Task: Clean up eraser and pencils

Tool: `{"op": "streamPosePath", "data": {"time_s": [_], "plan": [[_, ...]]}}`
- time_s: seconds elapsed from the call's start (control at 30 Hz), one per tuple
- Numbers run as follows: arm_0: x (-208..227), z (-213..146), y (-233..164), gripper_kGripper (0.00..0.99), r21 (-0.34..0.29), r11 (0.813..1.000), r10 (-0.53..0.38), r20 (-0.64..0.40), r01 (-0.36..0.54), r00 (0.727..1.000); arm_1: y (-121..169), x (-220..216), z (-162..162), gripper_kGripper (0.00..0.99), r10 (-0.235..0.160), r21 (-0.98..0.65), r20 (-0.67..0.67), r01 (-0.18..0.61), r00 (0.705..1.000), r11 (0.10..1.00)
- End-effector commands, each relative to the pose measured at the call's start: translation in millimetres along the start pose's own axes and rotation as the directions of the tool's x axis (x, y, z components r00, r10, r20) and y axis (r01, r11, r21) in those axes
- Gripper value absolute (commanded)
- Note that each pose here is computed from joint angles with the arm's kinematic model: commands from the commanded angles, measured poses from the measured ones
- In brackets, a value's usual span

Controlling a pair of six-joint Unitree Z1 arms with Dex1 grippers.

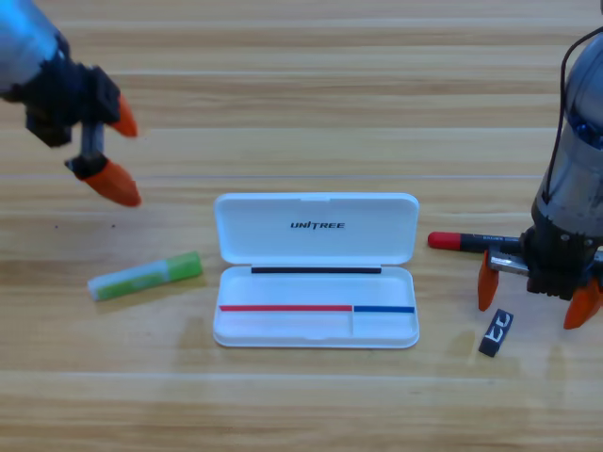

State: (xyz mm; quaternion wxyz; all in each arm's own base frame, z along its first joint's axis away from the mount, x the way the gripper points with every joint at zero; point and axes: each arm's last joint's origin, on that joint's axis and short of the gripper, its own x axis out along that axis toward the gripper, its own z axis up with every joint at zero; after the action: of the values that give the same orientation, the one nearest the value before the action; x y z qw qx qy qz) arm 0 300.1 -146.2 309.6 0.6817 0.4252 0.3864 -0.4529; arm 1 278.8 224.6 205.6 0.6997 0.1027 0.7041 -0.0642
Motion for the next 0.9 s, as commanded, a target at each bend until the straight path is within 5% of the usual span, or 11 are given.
{"op": "streamPosePath", "data": {"time_s": [0.03, 0.5, 0.8, 0.9], "plan": [[51, -11, 3, 0.839, -0.065, 0.989, -0.141, -0.072, 0.136, 0.987, 3, 32, 10, 0.824, -0.042, 0.041, -0.043, 0.044, 0.998, 0.998], [91, -22, -7, 0.867, -0.101, 0.976, -0.202, -0.079, 0.193, 0.976, 16, 35, -7, 0.822, -0.033, 0.026, -0.071, 0.035, 0.997, 0.999], [115, -27, -16, 0.868, -0.072, 0.987, -0.153, -0.099, 0.147, 0.983, 16, 40, -16, 0.808, -0.044, 0.023, -0.098, 0.046, 0.994, 0.999], [120, -28, -17, 0.867, -0.071, 0.987, -0.151, -0.108, 0.144, 0.983, 15, 42, -18, 0.729, -0.042, 0.021, -0.117, 0.045, 0.992, 0.999]]}}
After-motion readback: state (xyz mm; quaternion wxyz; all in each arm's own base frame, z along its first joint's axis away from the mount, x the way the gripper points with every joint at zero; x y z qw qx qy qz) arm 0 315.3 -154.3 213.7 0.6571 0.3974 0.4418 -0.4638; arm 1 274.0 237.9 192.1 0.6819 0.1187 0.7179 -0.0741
